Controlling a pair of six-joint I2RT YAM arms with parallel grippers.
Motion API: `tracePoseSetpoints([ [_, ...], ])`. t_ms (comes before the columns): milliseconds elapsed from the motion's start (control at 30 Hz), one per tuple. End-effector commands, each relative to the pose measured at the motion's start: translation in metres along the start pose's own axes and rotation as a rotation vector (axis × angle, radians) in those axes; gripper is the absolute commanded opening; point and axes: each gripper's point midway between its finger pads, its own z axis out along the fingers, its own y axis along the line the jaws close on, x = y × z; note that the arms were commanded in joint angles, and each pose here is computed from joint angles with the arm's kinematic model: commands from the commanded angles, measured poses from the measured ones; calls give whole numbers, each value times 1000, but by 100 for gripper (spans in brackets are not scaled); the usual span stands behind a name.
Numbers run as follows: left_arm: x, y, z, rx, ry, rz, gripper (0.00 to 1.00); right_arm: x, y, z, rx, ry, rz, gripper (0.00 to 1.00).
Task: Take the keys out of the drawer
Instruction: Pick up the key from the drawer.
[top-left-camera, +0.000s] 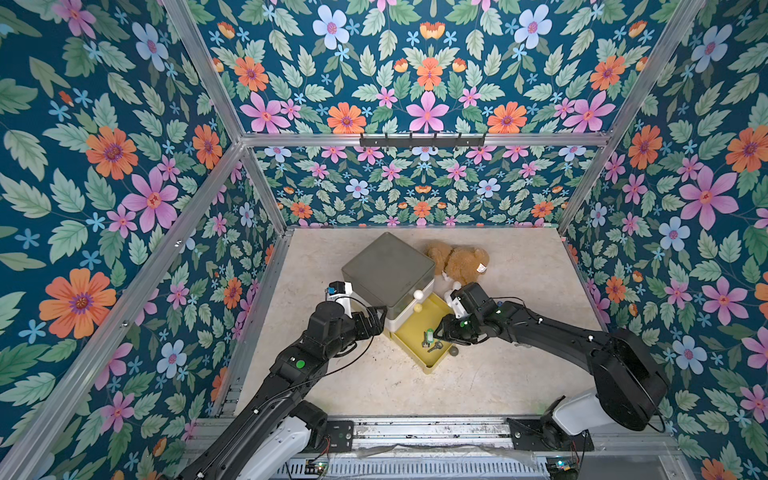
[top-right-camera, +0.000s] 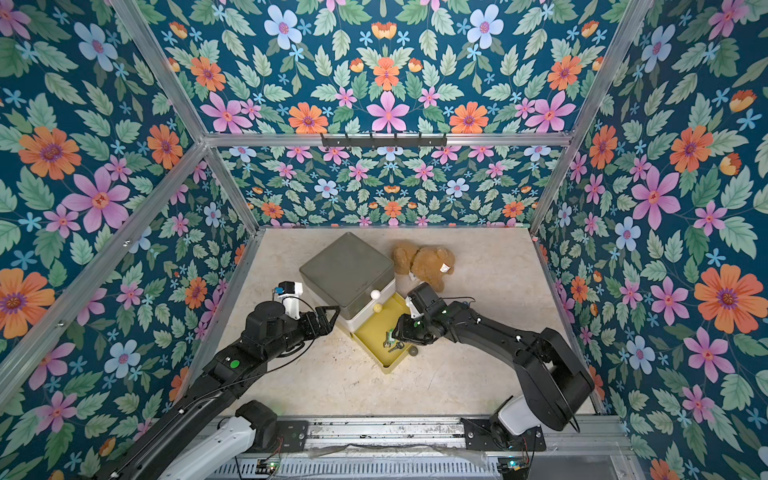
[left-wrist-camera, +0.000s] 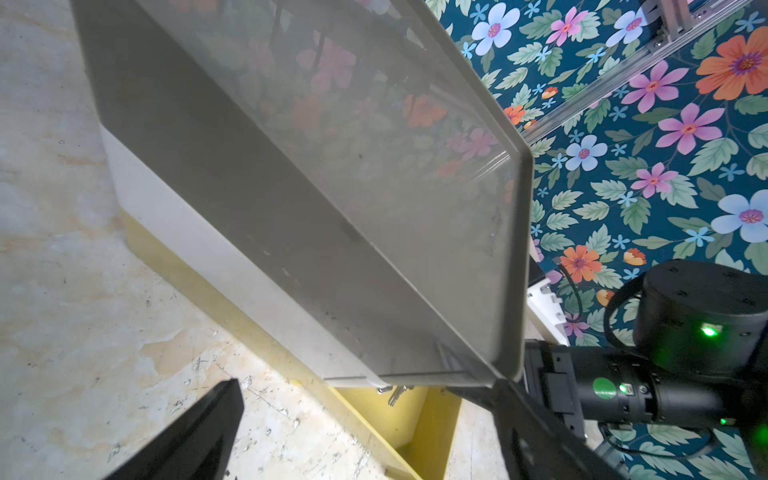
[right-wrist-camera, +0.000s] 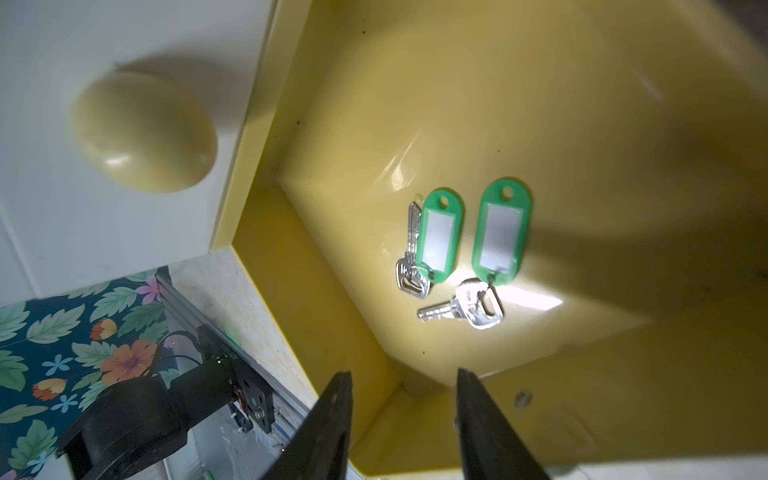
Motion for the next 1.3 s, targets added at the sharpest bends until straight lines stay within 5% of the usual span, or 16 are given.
tracePoseSetpoints([
  [0, 0, 3, 1, -17, -1, 22, 99, -11, 1, 10, 15, -15, 6, 45],
  [500, 0, 8, -10, -41, -8, 32, 99, -31, -33, 33, 262, -3, 22, 40],
  [1267, -4, 11, -20, -76, -18, 14, 99, -63, -17, 62, 234, -17, -38, 40],
])
